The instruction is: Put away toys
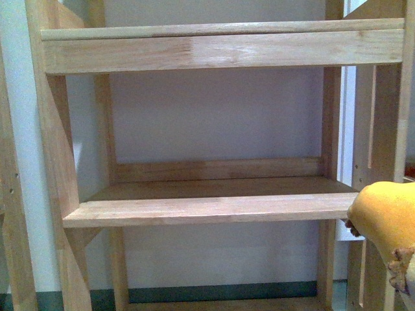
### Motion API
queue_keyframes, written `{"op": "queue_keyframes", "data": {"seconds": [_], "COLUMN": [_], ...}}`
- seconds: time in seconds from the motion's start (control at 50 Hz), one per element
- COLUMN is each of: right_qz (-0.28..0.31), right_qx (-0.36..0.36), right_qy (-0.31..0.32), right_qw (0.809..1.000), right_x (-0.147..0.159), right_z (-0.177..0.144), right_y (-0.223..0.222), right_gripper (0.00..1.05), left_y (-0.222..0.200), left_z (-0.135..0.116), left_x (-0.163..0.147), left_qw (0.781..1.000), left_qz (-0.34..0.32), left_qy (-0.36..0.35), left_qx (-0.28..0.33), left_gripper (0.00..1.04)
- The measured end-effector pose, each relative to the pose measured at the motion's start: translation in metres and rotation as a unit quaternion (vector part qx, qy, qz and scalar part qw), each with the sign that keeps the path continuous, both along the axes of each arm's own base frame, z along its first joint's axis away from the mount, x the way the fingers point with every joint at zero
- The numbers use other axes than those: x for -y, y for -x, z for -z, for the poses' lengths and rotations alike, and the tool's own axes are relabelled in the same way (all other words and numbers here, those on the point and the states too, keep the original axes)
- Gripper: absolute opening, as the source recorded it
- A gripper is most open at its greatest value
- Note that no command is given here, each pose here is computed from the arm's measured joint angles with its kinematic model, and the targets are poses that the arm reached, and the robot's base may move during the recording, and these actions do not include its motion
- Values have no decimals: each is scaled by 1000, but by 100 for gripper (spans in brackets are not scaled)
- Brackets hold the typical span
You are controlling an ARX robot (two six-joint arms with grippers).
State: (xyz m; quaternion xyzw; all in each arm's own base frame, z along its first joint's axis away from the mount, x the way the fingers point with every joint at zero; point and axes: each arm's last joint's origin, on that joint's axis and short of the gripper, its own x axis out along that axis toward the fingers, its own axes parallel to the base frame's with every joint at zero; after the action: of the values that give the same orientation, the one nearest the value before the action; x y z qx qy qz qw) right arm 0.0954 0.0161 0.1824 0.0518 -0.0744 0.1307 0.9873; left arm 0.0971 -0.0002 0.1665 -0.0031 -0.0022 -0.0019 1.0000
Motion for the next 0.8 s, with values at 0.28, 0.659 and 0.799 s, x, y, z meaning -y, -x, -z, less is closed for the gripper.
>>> {"op": "queue_keyframes", "data": {"seconds": [0.28, 0.659, 0.799], "right_qz": [-4, -3, -5], "right_qx": [0, 0, 0], "right_qy": [1, 1, 1], "right_qw": [1000, 1000, 1000], "right_x": [0, 0, 0], "right_z": [0, 0, 0], "right_y": [0, 0, 0], "right_gripper": [9, 9, 9], "left_y": [0, 0, 0], "left_z": [0, 0, 0], "left_x": [0, 0, 0], "left_qw": [1000, 1000, 1000], "left_qz": [-2, 0, -2], "left_qy": [0, 0, 0], "left_qx": [0, 0, 0], "left_gripper": [99, 99, 99]}}
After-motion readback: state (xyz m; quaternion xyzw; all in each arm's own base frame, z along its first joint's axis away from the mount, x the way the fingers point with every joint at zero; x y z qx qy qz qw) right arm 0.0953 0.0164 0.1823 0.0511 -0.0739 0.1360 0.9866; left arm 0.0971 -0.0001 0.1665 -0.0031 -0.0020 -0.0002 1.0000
